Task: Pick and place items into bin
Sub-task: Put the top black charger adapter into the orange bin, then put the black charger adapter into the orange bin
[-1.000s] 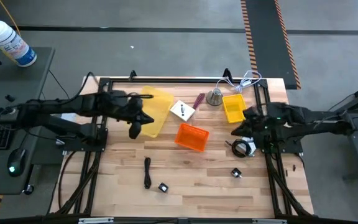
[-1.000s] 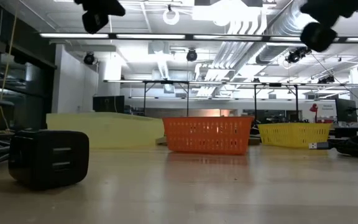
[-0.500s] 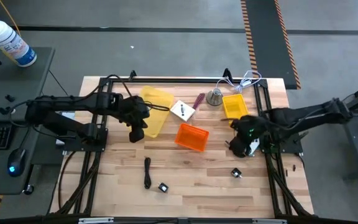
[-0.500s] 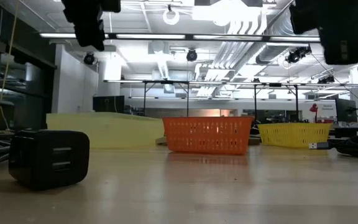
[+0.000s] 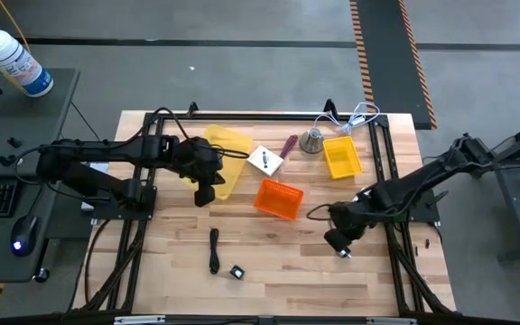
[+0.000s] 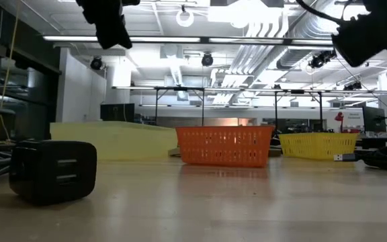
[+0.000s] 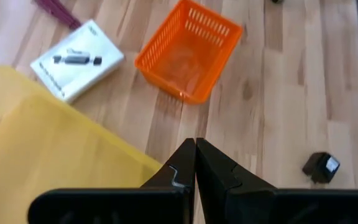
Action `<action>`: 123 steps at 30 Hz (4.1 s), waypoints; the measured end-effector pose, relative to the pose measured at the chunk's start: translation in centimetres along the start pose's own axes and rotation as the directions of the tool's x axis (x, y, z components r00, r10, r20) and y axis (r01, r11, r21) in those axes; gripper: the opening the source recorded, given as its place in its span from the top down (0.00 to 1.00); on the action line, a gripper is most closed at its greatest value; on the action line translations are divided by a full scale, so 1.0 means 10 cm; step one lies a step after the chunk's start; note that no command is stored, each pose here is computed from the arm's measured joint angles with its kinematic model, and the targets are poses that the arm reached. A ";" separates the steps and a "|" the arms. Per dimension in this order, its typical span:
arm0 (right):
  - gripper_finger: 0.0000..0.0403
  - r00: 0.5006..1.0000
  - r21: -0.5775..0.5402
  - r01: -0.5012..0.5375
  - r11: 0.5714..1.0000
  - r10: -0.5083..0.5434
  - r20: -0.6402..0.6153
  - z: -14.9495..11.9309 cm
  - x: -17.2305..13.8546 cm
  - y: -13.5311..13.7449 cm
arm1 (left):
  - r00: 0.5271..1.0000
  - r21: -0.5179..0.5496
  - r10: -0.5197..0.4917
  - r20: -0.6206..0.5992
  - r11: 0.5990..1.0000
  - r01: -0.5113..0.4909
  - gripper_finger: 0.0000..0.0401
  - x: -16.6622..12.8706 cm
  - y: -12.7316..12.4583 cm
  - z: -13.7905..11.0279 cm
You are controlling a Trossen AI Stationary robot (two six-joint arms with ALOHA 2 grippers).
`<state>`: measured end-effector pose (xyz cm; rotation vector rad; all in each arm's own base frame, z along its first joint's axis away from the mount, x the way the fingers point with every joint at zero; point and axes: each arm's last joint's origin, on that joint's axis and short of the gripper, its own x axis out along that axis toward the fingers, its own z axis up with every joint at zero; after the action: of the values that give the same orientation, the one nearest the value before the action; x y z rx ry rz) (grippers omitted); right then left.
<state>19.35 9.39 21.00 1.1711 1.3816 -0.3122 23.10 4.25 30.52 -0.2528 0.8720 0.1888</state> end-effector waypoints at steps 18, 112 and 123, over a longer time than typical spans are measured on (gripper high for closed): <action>0.49 0.970 -0.081 0.219 0.972 -0.226 -0.089 0.06 0.43 -0.06 | 0.995 -0.052 0.016 0.098 0.999 -0.010 1.00 0.00 -0.01 0.09; 0.49 0.883 -0.179 0.234 0.956 -0.131 0.451 0.91 -0.52 0.87 | 0.993 0.034 -0.116 0.015 0.993 0.116 1.00 0.00 -0.04 0.02; 0.49 0.849 -0.083 0.229 0.970 -0.158 0.504 0.02 -0.33 0.96 | 0.989 0.070 -0.127 -0.073 0.989 0.132 1.00 0.20 -0.05 0.01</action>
<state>26.06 12.09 28.19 0.7600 1.0440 -0.6067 24.58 3.92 29.10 -0.2467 0.9256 0.0267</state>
